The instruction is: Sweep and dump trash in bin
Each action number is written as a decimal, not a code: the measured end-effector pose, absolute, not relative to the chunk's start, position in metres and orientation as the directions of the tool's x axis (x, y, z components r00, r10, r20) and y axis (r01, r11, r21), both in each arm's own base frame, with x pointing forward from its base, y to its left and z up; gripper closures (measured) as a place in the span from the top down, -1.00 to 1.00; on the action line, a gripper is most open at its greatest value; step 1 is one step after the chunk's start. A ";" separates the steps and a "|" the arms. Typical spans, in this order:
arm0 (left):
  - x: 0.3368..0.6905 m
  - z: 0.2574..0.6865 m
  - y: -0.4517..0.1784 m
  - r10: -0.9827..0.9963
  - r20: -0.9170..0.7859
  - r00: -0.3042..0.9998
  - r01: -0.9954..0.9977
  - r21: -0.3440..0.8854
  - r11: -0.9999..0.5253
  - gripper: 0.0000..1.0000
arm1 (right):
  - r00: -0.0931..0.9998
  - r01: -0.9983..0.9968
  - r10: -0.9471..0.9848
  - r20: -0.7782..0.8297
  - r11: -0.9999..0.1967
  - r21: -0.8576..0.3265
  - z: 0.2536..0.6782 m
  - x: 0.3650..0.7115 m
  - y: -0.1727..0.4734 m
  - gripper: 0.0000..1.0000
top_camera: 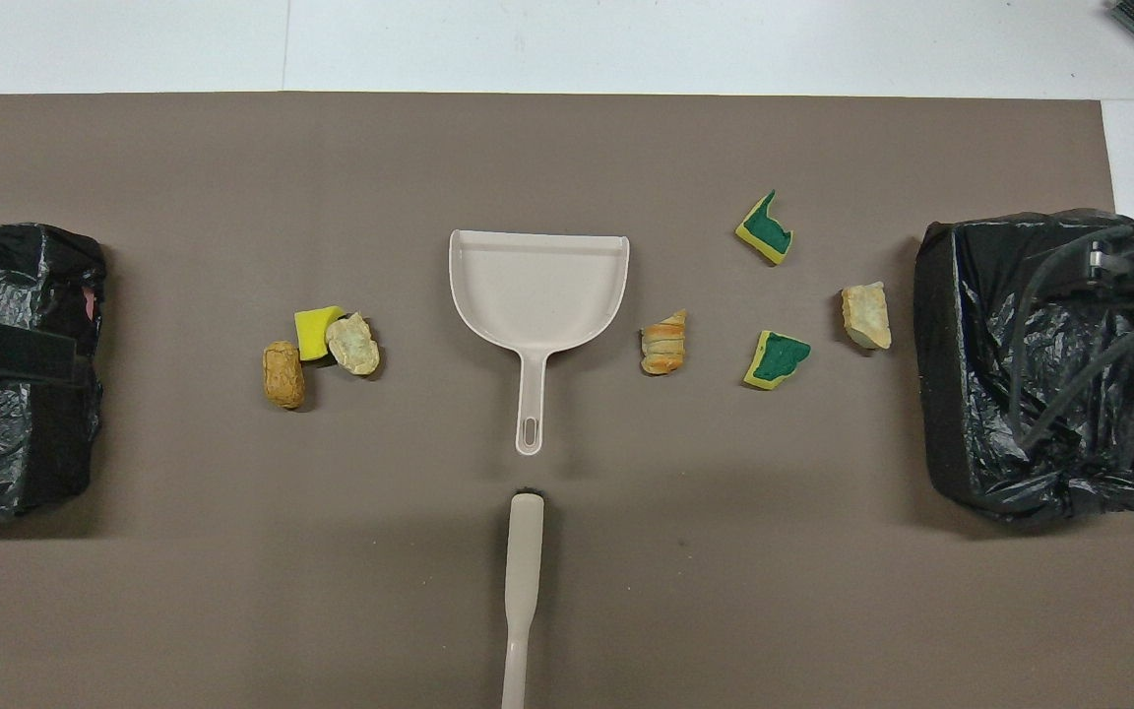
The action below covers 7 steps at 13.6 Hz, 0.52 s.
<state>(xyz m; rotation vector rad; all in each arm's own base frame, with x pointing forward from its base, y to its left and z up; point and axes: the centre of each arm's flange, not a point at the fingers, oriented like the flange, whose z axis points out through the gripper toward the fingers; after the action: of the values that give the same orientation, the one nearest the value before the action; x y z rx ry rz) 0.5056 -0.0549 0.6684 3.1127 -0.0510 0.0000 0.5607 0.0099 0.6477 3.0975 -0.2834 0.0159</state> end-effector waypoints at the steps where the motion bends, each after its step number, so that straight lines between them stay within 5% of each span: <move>1: 0.506 0.668 -0.055 -0.033 0.000 0.999 -0.033 0.028 -0.999 1.00 | 0.983 -0.181 -0.181 0.013 -0.983 0.030 0.648 0.561 0.010 1.00; 7: 0.505 0.668 -0.055 -0.030 -0.002 1.000 -0.030 0.028 -0.999 1.00 | 0.983 -0.181 -0.181 0.016 -0.983 0.029 0.649 0.561 0.010 1.00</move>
<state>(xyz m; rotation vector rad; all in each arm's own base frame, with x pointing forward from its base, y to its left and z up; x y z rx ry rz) 0.5053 -0.0551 0.6677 3.1130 -0.0468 -0.0044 0.5607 0.0102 0.6491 3.0988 -0.2828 0.0204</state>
